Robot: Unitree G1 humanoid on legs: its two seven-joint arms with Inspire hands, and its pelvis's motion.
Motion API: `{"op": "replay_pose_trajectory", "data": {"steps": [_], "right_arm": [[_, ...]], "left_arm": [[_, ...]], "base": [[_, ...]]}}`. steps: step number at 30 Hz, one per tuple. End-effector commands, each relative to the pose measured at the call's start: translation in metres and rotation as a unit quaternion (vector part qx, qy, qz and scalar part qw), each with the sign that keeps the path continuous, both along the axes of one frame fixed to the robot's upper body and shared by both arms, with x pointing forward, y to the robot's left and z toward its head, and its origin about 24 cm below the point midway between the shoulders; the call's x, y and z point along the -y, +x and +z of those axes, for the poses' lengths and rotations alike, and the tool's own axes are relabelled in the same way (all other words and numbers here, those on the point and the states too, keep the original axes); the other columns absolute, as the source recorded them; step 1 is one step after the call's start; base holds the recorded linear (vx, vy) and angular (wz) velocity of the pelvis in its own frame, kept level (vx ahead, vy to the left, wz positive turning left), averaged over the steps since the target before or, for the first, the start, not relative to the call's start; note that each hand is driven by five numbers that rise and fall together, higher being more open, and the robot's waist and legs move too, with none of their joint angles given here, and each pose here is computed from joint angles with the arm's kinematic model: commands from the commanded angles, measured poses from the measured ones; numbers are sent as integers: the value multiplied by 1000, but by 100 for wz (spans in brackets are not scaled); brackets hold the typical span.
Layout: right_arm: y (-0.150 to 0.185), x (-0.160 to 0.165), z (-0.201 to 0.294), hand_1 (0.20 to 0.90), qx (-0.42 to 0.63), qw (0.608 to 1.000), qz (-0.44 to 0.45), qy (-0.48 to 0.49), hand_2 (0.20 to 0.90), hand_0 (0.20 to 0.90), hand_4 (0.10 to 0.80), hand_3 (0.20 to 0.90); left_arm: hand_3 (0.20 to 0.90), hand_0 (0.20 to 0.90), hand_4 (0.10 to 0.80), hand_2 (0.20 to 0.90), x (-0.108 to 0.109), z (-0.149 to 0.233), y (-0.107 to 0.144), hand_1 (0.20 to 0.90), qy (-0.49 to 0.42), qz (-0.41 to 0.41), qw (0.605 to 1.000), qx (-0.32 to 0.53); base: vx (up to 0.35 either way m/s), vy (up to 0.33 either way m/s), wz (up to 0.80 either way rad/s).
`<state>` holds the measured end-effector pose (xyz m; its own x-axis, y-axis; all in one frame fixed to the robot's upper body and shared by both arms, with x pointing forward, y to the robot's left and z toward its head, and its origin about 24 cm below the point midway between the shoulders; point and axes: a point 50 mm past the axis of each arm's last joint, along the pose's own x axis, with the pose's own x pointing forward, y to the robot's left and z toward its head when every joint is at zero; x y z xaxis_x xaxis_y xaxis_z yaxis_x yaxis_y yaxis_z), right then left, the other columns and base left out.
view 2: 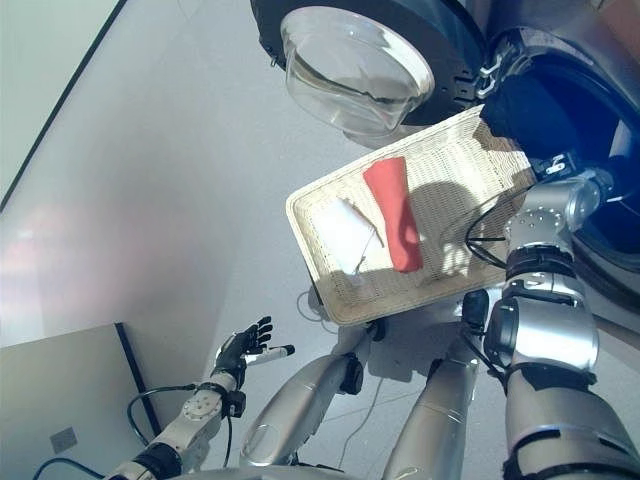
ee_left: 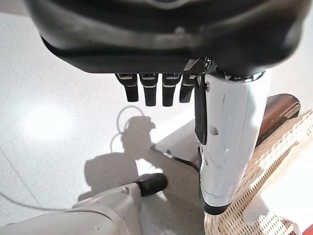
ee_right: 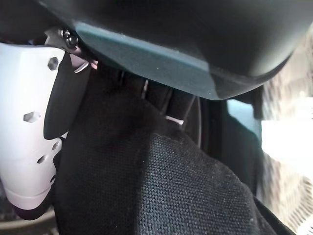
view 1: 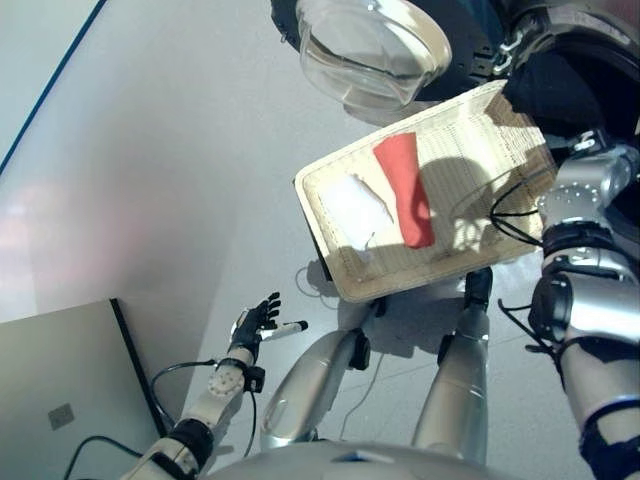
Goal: Pick up the clothes and place them into the washing machine
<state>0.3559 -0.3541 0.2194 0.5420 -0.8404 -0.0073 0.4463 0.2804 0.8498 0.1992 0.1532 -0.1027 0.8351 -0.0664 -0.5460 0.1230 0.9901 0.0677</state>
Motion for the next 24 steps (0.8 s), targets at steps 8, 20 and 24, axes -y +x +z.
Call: {"op": "replay_pose_trajectory", "data": {"steps": [8,20,24], "right_arm": [[-50,24,122,200,93,968,-144,-183,200,200,300,200],[-54,32,107,200,57,969,-173,-170,200,200,300,200],[-61,32,122,200,75,961,-182,-195,200,200,300,200]], "left_arm": [[900,900,800,900,-28,-11,-20,900,51,29,998,-30],[900,900,800,900,-10,-2,-11,900,23,20,1000,4],[900,900,800,900,-12,-2,-12,900,26,19,999,5]], "base": [[18,-2,0],[35,38,-20],[42,-45,-11]]}}
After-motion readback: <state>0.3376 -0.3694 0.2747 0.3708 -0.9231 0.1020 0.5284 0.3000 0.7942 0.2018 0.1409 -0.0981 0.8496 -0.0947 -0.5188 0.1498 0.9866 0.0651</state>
